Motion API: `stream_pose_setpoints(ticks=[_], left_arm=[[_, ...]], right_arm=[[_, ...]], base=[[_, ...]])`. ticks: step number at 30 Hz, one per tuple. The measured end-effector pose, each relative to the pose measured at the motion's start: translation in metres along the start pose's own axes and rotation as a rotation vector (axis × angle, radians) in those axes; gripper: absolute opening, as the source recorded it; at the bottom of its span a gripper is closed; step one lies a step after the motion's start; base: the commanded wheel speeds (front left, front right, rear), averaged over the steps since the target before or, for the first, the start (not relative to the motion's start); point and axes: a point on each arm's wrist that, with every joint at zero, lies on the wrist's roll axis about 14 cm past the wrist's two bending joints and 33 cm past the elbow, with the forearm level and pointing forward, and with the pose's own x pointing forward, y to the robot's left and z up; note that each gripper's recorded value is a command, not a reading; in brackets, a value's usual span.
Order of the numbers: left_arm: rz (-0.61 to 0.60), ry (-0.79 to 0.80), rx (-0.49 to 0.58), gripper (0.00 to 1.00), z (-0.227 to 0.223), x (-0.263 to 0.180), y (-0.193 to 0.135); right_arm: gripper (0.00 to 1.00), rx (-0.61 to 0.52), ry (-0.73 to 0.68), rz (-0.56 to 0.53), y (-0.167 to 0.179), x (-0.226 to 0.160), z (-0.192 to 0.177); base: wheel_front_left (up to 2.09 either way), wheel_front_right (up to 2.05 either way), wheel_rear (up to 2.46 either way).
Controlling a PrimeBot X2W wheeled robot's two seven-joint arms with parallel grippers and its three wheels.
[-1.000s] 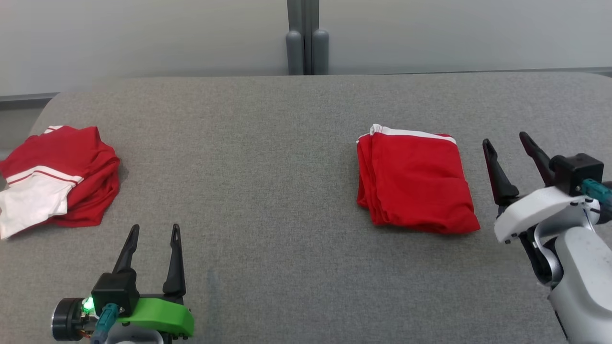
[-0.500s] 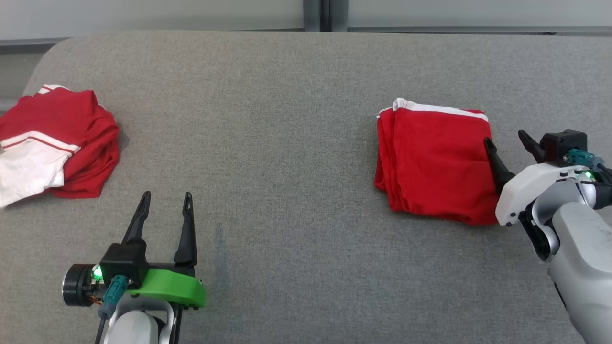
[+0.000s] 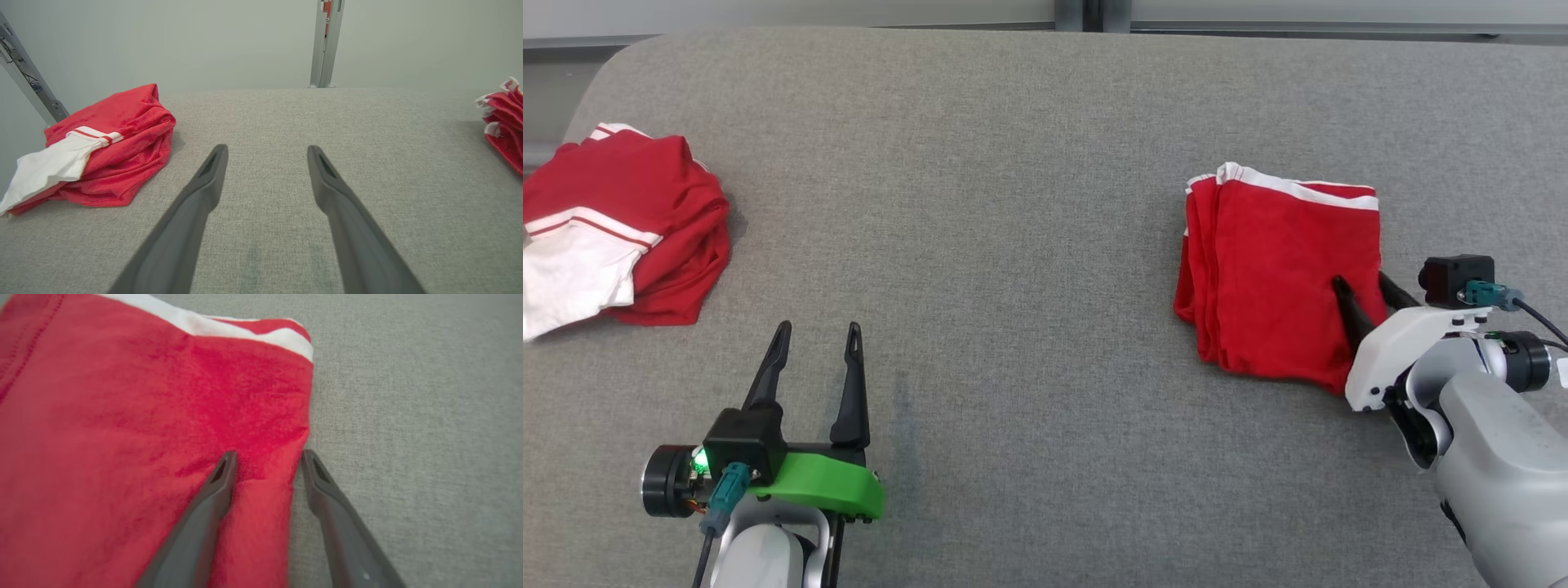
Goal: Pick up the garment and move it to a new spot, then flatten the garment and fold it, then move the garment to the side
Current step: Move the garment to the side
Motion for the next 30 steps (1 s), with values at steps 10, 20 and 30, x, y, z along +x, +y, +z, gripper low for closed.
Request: stream_pose_setpoints(ticks=[10, 20, 30], left_arm=[[-0.023, -0.017, -0.001, 1.0, 0.006, 0.0, -0.008], [-0.061, -0.015, 0.0, 1.0, 0.002, 0.02, -0.019], [-0.143, 0.003, 0.02, 1.0, -0.016, 0.062, -0.042]], right_arm=[[0.0, -0.064, -0.009, 0.007, -0.01, -0.007, 0.014], [0.0, -0.264, -0.021, -0.037, -0.061, 0.008, 0.062], [0.0, -0.368, 0.007, -0.178, -0.15, 0.017, 0.091]], base=[[0.0, 0.0, 0.0], [0.0, 0.0, 0.0], [0.0, 0.0, 0.0]])
